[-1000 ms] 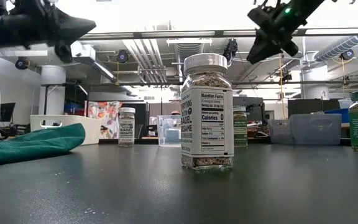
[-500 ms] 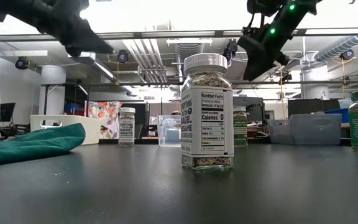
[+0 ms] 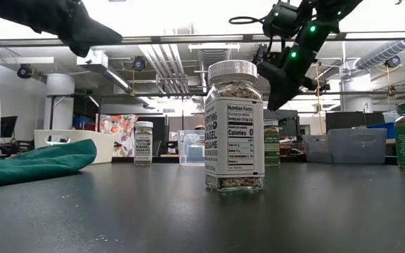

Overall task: Sort spices by type
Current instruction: Put the top green seasoning bottle into the transparent bin

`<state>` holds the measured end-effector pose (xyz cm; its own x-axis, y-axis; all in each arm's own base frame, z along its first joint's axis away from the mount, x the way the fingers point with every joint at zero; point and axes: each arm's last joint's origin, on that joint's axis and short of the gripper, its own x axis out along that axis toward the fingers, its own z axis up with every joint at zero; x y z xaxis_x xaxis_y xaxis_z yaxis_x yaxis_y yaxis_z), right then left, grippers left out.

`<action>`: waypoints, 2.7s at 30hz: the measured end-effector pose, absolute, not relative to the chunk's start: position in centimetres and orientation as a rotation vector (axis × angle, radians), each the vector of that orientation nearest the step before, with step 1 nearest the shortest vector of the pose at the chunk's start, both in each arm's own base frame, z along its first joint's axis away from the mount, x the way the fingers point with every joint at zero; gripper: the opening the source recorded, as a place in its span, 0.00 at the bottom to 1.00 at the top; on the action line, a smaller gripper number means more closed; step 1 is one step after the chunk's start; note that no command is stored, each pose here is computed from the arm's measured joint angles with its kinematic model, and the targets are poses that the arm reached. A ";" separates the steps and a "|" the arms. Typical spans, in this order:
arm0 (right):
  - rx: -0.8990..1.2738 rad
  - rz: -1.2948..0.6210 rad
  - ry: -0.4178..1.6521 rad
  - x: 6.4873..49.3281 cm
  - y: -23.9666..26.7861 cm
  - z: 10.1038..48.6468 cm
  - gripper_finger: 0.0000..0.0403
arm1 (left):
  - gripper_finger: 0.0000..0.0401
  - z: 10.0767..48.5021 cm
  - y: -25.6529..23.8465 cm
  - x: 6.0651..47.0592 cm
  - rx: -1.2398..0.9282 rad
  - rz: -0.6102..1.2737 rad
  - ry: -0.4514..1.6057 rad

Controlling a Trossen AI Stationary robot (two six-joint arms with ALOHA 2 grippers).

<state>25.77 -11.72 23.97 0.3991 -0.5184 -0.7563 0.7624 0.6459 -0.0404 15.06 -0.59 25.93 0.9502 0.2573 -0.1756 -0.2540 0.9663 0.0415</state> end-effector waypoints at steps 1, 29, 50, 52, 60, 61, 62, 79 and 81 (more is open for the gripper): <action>0.331 -0.862 0.794 26.1 -11.9 23.9 0.17 | 0.00 25.9 -0.7 15.0 0.027 0.252 0.182; 0.405 -0.959 0.874 28.5 -14.3 27.0 0.25 | 0.00 27.0 -0.6 15.5 0.122 0.333 0.166; 0.594 -0.905 1.068 29.0 -15.3 24.7 0.87 | 0.00 26.3 -0.8 16.6 0.102 0.334 0.204; 0.598 -0.910 1.082 29.1 -15.4 24.2 0.88 | 0.00 26.3 -0.8 16.6 0.100 0.335 0.197; 0.598 -0.914 1.126 30.0 -15.8 22.3 0.85 | 0.00 26.3 -0.8 16.6 0.101 0.335 0.201; 0.599 -0.915 1.124 30.1 -15.9 22.2 0.84 | 0.00 26.3 -0.8 16.6 0.101 0.335 0.201; 0.604 -0.919 1.128 30.1 -15.9 22.1 0.82 | 0.00 26.3 -0.8 16.6 0.101 0.335 0.201; 0.623 -0.931 1.123 29.7 -15.7 22.9 0.49 | 0.00 26.1 -0.8 16.9 0.096 0.335 0.209; 0.613 -0.937 1.118 29.4 -15.6 24.2 0.49 | 0.00 26.1 -0.8 16.9 0.096 0.335 0.209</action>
